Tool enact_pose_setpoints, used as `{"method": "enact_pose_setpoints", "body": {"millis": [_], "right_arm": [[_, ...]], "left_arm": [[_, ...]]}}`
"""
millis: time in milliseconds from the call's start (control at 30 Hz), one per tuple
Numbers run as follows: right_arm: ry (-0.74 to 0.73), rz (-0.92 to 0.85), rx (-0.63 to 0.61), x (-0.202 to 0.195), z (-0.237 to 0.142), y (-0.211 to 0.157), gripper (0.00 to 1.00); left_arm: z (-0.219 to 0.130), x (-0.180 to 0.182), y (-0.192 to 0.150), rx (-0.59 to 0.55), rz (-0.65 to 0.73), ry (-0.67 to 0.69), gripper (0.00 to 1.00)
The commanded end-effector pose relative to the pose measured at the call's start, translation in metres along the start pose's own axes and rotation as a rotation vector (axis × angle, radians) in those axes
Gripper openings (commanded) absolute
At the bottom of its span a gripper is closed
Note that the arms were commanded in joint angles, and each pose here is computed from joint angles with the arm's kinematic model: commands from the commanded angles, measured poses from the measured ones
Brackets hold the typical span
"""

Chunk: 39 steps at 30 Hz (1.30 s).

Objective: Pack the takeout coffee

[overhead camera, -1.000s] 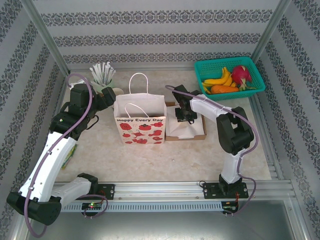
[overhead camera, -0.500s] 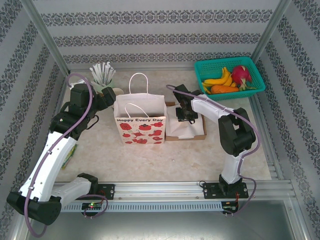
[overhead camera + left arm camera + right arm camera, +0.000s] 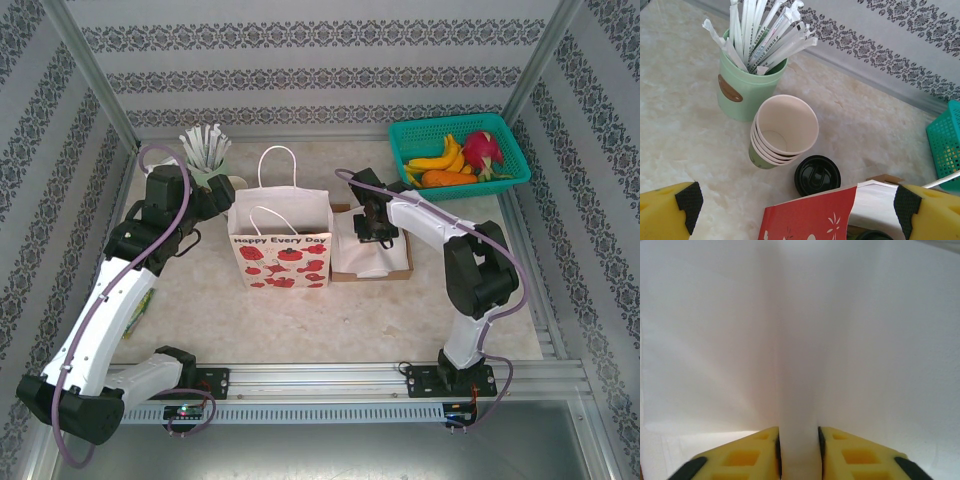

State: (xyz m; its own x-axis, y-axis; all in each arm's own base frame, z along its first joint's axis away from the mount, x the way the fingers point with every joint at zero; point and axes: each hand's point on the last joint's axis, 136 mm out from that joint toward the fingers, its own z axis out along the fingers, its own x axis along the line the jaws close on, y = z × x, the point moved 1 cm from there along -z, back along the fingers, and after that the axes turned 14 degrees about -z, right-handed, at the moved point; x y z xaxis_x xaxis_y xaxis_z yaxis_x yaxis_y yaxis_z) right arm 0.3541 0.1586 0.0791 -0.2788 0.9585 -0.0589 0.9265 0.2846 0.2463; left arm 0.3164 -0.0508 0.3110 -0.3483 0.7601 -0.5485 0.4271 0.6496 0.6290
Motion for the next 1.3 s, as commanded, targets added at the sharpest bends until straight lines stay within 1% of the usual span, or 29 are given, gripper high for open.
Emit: {"method": "enact_pose_setpoints", "body": {"millis": [0, 67, 200, 300, 467, 500, 600, 767, 900, 933, 967, 1000, 1067, 1133, 1167, 1200, 1267], "right_arm": [[-0.015, -0.01, -0.01, -0.001, -0.007, -0.004, 0.36], [-0.021, -0.011, -0.015, -0.002, -0.009, -0.003, 0.37], [-0.013, -0.022, -0.013, -0.001, -0.009, -0.004, 0.32], [-0.014, -0.023, -0.007, -0.001, -0.009, -0.006, 0.39], [-0.014, -0.021, -0.018, -0.002, -0.014, -0.006, 0.42], [-0.014, -0.021, -0.023, -0.002, -0.015, -0.005, 0.4], [-0.011, -0.019, -0.037, -0.002, -0.018, -0.005, 0.29], [-0.022, -0.02, -0.035, -0.005, -0.021, -0.007, 0.26], [-0.026, -0.02, -0.047, -0.007, -0.025, -0.007, 0.19], [-0.024, -0.018, -0.049, -0.008, -0.026, -0.007, 0.19], [-0.021, -0.017, -0.045, -0.008, -0.024, -0.007, 0.19], [-0.017, -0.014, -0.037, -0.009, -0.022, -0.009, 0.21], [-0.008, -0.011, -0.013, -0.009, -0.016, -0.011, 0.35], [0.002, -0.011, 0.002, -0.006, -0.012, -0.013, 0.46], [0.006, -0.012, 0.005, -0.005, -0.011, -0.013, 0.48], [0.009, -0.01, 0.007, -0.004, -0.01, -0.013, 0.49], [0.016, -0.01, 0.011, -0.003, -0.008, -0.013, 0.47]], "left_arm": [[-0.002, -0.009, 0.006, -0.015, -0.017, -0.029, 1.0], [-0.001, -0.009, 0.007, -0.014, -0.017, -0.028, 1.0], [0.0, -0.011, 0.006, -0.008, -0.018, -0.032, 1.0], [0.001, -0.012, 0.006, -0.003, -0.018, -0.037, 1.0], [0.001, -0.014, 0.006, -0.003, -0.017, -0.04, 1.0], [0.001, -0.014, 0.006, -0.002, -0.017, -0.04, 1.0], [0.001, -0.015, 0.007, 0.0, -0.017, -0.041, 1.0], [0.003, -0.017, 0.007, 0.004, -0.016, -0.045, 1.0], [0.003, -0.017, 0.007, 0.005, -0.016, -0.045, 1.0], [0.003, -0.017, 0.006, 0.008, -0.015, -0.046, 1.0], [0.004, -0.017, 0.006, 0.008, -0.015, -0.045, 1.0], [0.004, -0.017, 0.005, 0.011, -0.014, -0.045, 1.0], [0.004, -0.016, 0.005, 0.012, -0.014, -0.042, 1.0], [0.003, -0.016, 0.005, 0.011, -0.013, -0.04, 1.0], [0.003, -0.015, 0.005, 0.011, -0.013, -0.037, 1.0], [0.003, -0.015, 0.005, 0.011, -0.013, -0.036, 1.0], [0.004, -0.013, 0.004, 0.012, -0.013, -0.03, 1.0]]}}
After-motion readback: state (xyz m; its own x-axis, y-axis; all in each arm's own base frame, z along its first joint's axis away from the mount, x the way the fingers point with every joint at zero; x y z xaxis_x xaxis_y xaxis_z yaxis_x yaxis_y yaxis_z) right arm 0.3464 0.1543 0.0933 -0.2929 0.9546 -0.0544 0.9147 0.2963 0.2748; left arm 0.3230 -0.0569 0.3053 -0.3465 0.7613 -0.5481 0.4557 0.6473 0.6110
